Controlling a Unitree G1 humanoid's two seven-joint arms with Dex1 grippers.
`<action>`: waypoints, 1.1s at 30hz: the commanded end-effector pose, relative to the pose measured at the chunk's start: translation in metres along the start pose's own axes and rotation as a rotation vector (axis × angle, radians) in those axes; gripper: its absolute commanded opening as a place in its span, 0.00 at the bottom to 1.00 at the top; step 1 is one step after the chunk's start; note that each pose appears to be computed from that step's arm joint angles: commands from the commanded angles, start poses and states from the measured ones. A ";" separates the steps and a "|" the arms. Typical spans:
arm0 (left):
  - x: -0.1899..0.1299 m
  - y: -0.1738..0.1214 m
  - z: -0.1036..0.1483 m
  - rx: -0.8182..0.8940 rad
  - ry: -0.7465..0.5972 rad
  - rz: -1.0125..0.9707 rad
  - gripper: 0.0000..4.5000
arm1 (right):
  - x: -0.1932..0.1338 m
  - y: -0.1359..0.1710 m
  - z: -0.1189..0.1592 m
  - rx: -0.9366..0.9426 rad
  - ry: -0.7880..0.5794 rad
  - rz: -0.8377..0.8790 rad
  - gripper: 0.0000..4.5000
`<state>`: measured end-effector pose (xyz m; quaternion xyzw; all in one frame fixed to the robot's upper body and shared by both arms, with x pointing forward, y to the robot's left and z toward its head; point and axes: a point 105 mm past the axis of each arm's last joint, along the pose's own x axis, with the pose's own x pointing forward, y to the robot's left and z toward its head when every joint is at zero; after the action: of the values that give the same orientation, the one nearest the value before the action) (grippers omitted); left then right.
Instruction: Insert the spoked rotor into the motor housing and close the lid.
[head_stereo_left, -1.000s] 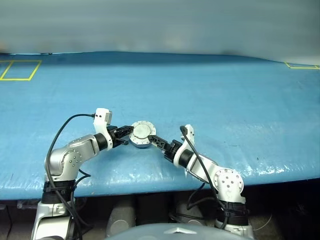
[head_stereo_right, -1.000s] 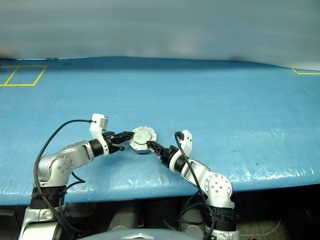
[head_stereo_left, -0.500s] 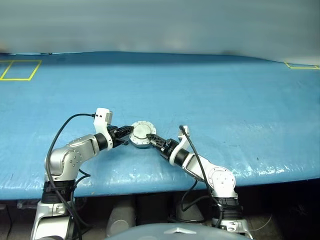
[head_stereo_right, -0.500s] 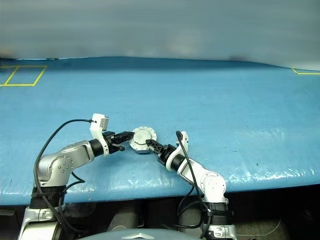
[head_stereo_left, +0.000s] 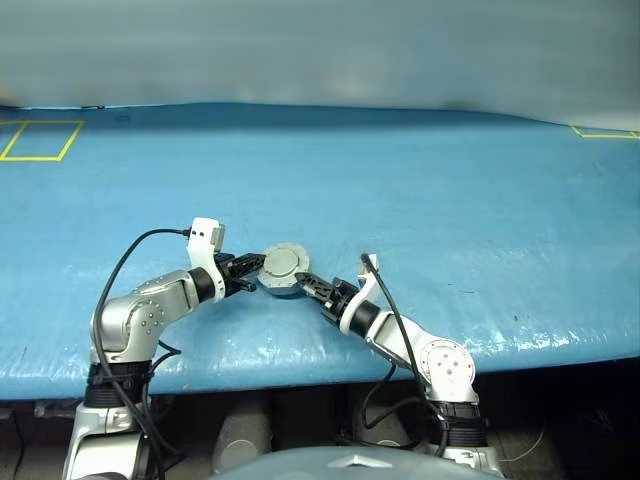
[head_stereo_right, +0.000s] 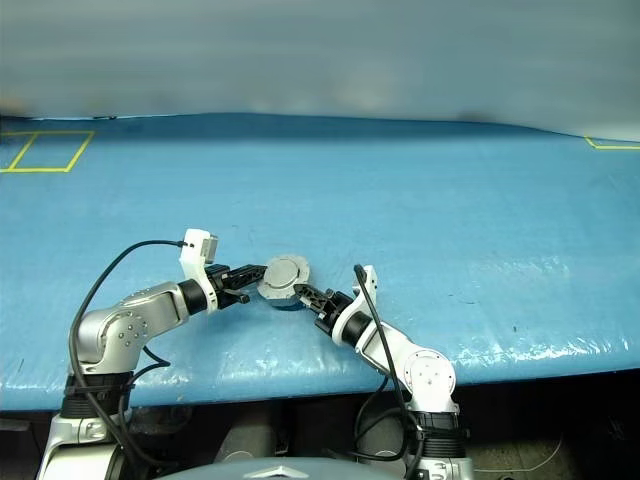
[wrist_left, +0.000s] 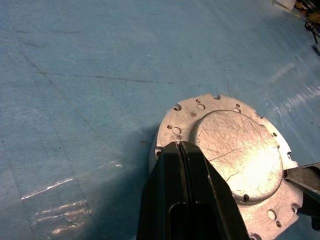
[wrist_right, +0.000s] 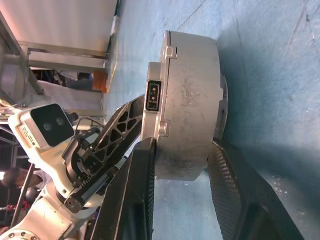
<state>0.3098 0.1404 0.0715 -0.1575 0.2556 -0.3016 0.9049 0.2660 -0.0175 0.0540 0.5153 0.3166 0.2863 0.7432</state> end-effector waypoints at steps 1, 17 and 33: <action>0.006 -0.011 -0.009 -0.001 0.038 -0.052 0.00 | 0.011 0.015 -0.024 0.036 0.063 0.053 0.27; 0.006 -0.009 -0.009 0.004 0.044 -0.047 0.00 | 0.017 0.019 -0.006 0.047 -0.038 0.081 0.62; 0.006 -0.008 -0.010 0.009 0.052 -0.047 0.00 | 0.014 0.020 -0.001 0.096 -0.074 0.107 0.28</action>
<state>0.3098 0.1406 0.0712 -0.1487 0.2578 -0.3069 0.9040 0.2704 -0.0173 0.0523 0.5379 0.2981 0.2765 0.7385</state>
